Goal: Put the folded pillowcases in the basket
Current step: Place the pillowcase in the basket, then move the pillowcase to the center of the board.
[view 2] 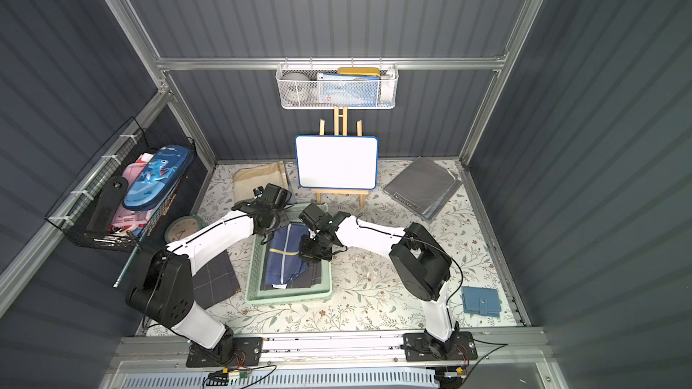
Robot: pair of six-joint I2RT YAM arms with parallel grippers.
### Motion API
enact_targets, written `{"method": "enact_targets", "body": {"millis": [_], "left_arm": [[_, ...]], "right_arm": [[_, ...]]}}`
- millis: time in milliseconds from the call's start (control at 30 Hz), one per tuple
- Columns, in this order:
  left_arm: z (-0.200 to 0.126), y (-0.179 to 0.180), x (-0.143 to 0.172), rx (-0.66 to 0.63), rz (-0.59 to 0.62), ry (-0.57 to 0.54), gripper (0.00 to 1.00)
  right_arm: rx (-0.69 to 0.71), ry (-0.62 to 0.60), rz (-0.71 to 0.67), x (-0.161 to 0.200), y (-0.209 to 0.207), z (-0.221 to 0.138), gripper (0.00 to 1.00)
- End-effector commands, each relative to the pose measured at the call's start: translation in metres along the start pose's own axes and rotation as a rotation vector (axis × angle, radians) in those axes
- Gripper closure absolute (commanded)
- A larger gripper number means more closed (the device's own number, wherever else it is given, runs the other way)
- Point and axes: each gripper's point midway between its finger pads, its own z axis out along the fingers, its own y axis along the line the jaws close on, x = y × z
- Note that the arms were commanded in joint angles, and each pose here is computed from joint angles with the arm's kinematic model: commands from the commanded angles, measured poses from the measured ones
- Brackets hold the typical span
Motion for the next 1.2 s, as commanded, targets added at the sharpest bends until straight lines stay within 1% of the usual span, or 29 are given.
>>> {"method": "enact_targets", "body": {"millis": [0,33,67,100,133,167,200,267,300,400,433,533,600,667,733,800,833,900,967,1000,1033,1067,1100,1133,1167], "left_arm": [[0.003,0.005,0.001,-0.007,0.014,-0.002,1.0],[0.005,0.006,0.003,-0.016,0.017,0.001,1.0],[0.007,0.009,0.005,-0.027,0.019,0.003,0.99],[0.009,0.011,0.005,-0.039,0.013,0.004,0.82],[0.01,0.012,0.005,-0.042,0.013,0.007,0.73],[0.01,0.01,0.004,-0.038,0.012,0.008,0.64],[0.008,0.009,0.003,-0.034,0.009,0.004,0.56],[0.003,0.007,-0.004,-0.024,0.0,-0.014,0.48],[-0.002,0.006,-0.009,-0.022,-0.009,-0.028,0.43],[-0.014,0.0,-0.022,0.004,-0.011,-0.061,0.36],[-0.017,-0.001,-0.025,0.006,-0.011,-0.068,0.36],[-0.025,-0.001,-0.033,0.002,-0.021,-0.086,0.35],[-0.032,-0.007,-0.041,0.028,-0.029,-0.109,0.35],[-0.044,-0.019,-0.048,0.107,-0.027,-0.128,0.37],[-0.064,-0.038,-0.051,0.227,0.006,-0.163,0.39],[-0.095,-0.068,-0.051,0.412,0.044,-0.223,0.4],[-0.111,-0.082,-0.05,0.501,0.06,-0.25,0.41],[-0.144,-0.113,-0.041,0.694,0.097,-0.278,0.44],[-0.166,-0.139,-0.031,0.784,0.123,-0.297,0.51],[-0.174,-0.15,-0.026,0.814,0.135,-0.305,0.59],[-0.181,-0.161,-0.021,0.843,0.147,-0.308,0.69],[-0.186,-0.171,-0.015,0.866,0.155,-0.315,0.82],[-0.191,-0.181,-0.009,0.889,0.166,-0.32,0.93],[-0.193,-0.188,-0.003,0.907,0.177,-0.32,1.0],[-0.193,-0.195,0.003,0.918,0.19,-0.315,1.0]], "right_arm": [[-0.001,0.0,0.009,-0.001,-0.001,0.002,1.0],[0.009,0.007,0.012,0.0,-0.004,0.004,1.0],[0.014,0.02,0.014,0.002,-0.006,0.005,0.95],[0.018,0.031,0.014,0.005,-0.007,0.005,0.81],[0.026,0.035,0.013,0.007,-0.009,0.005,0.71],[0.035,0.033,0.007,0.009,-0.01,0.003,0.64],[0.049,0.022,0.002,0.009,-0.013,-0.001,0.59],[0.068,-0.007,-0.011,0.009,-0.016,-0.011,0.53],[0.086,-0.025,-0.022,0.009,-0.019,-0.018,0.49],[0.125,-0.055,-0.053,0.011,-0.023,-0.038,0.44],[0.157,-0.089,-0.065,0.008,-0.027,-0.046,0.44],[0.184,-0.124,-0.081,0.013,-0.033,-0.066,0.45],[0.235,-0.213,-0.089,0.006,-0.045,-0.087,0.48],[0.308,-0.294,-0.066,-0.009,-0.069,-0.114,0.49],[0.323,-0.352,0.024,-0.031,-0.103,-0.143,0.51],[0.301,-0.426,0.133,-0.058,-0.142,-0.173,0.5],[0.315,-0.481,0.187,-0.07,-0.161,-0.187,0.5],[0.308,-0.587,0.291,-0.098,-0.194,-0.217,0.5],[0.308,-0.667,0.387,-0.12,-0.218,-0.24,0.53],[0.312,-0.703,0.42,-0.133,-0.229,-0.25,0.55],[0.327,-0.726,0.438,-0.143,-0.238,-0.257,0.62],[0.348,-0.746,0.471,-0.154,-0.251,-0.265,0.77],[0.36,-0.755,0.508,-0.166,-0.266,-0.269,0.95],[0.366,-0.757,0.539,-0.176,-0.277,-0.271,1.0],[0.362,-0.752,0.565,-0.186,-0.287,-0.272,1.0]]}}
